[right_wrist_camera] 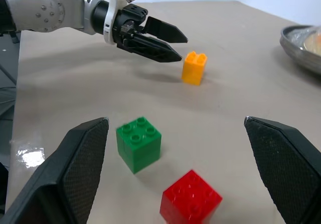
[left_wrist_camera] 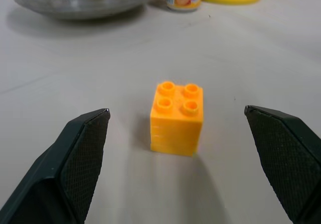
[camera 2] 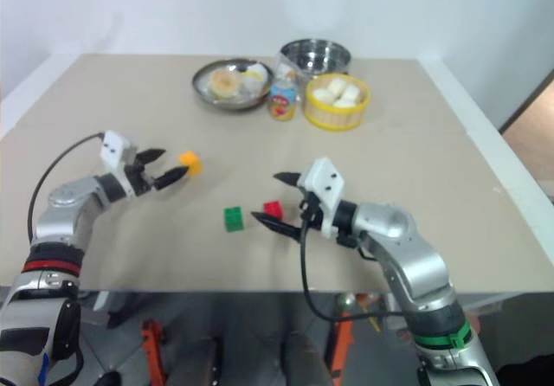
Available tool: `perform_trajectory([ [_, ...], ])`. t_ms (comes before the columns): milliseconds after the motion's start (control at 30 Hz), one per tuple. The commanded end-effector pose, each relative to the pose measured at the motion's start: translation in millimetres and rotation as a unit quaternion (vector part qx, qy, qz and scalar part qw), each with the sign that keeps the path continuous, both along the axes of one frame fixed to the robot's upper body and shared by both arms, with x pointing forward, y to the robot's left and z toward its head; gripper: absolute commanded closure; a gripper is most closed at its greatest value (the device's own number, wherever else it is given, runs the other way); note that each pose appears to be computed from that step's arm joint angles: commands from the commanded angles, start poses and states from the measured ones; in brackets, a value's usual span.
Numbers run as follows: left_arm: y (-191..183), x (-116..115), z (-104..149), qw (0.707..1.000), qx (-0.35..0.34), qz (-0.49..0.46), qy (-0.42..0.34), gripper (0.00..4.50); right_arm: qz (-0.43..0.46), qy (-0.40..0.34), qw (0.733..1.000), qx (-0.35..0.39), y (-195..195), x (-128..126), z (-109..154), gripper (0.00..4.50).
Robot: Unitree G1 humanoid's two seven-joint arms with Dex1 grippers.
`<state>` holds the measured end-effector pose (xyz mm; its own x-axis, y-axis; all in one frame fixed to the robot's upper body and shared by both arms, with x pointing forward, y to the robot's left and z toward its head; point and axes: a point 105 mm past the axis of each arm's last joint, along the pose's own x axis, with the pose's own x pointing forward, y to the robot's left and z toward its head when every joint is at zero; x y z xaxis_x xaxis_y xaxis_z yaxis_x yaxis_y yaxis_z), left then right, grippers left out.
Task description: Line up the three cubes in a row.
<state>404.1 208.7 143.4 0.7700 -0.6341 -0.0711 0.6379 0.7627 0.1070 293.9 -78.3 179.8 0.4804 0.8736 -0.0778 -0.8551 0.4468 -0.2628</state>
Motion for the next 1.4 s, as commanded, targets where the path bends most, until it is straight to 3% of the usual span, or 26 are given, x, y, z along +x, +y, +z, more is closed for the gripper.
perform_trajectory([
  [33, 4.0, 5.8, 9.4, 1.000, 0.016, -0.005, -0.015, 0.05, -0.003, -0.032, 0.999, 0.003, -1.5, -6.2, 15.0, 0.00],
  [467, -10.8, 20.1, 5.5, 0.999, 0.034, -0.021, -0.007, 0.05, -0.021, -0.032, 0.999, -0.002, -8.0, -8.8, 15.3, 0.00],
  [633, -17.5, 24.1, 2.9, 0.999, 0.047, -0.018, -0.011, 1.47, -0.025, -0.031, 0.999, -0.002, -9.3, -8.5, 15.4, 0.00],
  [667, -18.2, 24.8, 3.1, 0.999, 0.047, -0.017, -0.011, 1.57, -0.026, -0.031, 0.999, -0.002, -9.6, -8.2, 15.4, 0.00],
  [733, -19.3, 25.2, 3.4, 0.999, 0.048, -0.019, -0.013, 2.56, -0.027, -0.031, 0.999, -0.002, -10.1, -7.7, 15.4, 0.00],
  [800, -20.1, 25.1, 3.3, 0.999, 0.048, -0.021, -0.013, 3.21, -0.028, -0.031, 0.999, -0.002, -10.4, -7.6, 14.9, 0.00],
  [1067, -22.7, 13.1, 3.1, 0.995, 0.067, -0.063, -0.033, 3.20, -0.026, -0.031, 0.999, -0.002, -10.0, -6.4, 14.0, 0.00],
  [1400, -27.7, -66.7, 1.1, 0.973, 0.097, -0.200, -0.052, 3.20, -0.014, -0.028, 0.999, -0.007, -10.1, -6.3, 11.6, 0.00],
])
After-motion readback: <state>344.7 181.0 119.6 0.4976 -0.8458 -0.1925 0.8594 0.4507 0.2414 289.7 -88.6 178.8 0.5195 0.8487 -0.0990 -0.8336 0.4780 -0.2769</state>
